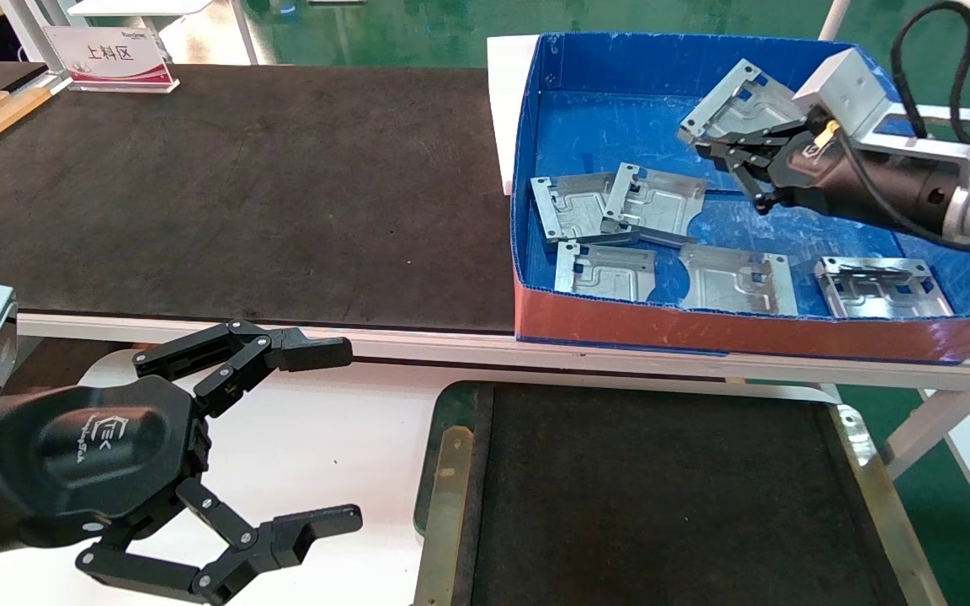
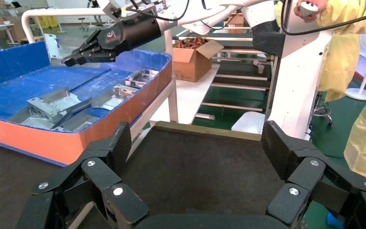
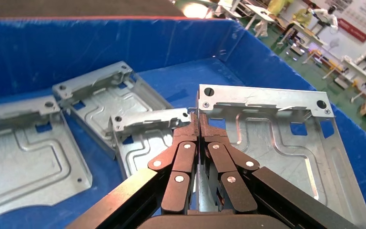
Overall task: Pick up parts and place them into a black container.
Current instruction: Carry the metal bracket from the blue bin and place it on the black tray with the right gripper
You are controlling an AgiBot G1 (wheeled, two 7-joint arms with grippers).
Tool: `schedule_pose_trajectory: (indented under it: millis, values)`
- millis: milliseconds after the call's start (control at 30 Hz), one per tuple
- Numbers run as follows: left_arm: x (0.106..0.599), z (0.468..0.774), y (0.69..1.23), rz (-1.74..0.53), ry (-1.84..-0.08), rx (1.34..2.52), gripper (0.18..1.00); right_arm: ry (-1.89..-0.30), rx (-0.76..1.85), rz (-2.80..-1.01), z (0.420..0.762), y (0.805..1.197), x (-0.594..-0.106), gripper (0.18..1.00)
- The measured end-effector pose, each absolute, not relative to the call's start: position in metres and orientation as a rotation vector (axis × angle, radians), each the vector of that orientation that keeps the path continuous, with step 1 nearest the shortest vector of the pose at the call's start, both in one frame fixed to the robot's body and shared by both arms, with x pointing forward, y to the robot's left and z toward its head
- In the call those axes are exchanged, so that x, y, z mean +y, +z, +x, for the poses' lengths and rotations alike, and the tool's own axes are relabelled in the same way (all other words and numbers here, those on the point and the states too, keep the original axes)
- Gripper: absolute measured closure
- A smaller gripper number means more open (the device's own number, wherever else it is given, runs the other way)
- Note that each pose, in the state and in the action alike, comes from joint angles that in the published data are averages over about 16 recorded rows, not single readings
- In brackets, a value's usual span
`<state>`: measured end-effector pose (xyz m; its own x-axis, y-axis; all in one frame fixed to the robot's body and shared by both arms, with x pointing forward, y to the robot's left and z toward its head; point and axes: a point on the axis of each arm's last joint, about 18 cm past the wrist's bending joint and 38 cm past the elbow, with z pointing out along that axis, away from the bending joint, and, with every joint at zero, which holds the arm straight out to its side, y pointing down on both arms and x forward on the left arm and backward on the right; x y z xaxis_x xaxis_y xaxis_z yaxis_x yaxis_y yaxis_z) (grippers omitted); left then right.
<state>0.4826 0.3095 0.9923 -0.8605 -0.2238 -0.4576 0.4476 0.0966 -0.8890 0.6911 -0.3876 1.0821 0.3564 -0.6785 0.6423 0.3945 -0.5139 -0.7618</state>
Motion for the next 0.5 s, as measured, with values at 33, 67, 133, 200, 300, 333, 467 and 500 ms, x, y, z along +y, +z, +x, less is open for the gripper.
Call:
schedule_pose_trajectory:
  millis: [33,67,133,200,300,333,467,500]
  values:
    - [0.3095,0.4826,0.9923,0.219,-1.815,1.895,0.184,-1.365,0.252,-1.636,0.6915,1.0818,-0.3874,0.988]
    - [0.3095,0.4826,0.9923,0.219,-1.815,1.895,0.184,-1.371,0.245,-1.643,0.6919,1.0814,-0.3873,0.988]
    - [0.3095,0.4826,0.9923,0.219,-1.815,1.895,0.184,-1.384,0.231,-1.657,0.6925,1.0809,-0.3871,0.988]
    - [0.3095,0.4826,0.9923,0.219,-1.815,1.895,0.184,-1.395,0.217,-1.669,0.6926,1.0806,-0.3869,0.988]
    - [0.3095,0.4826,0.9923,0.219,-1.815,1.895,0.184,-1.407,0.19,-1.684,0.6919,1.0807,-0.3861,0.988]
    - [0.3095,0.4826,0.9923,0.219,-1.815,1.895,0.184,-1.409,0.18,-1.69,0.6913,1.0808,-0.3855,0.988]
    - [0.3095,0.4826,0.9923,0.219,-1.815,1.895,0.184,-1.41,0.128,-1.706,0.6874,1.0815,-0.3825,0.988]
    - [0.3095,0.4826,0.9923,0.219,-1.815,1.895,0.184,-1.408,0.113,-1.709,0.6861,1.0817,-0.3816,0.988]
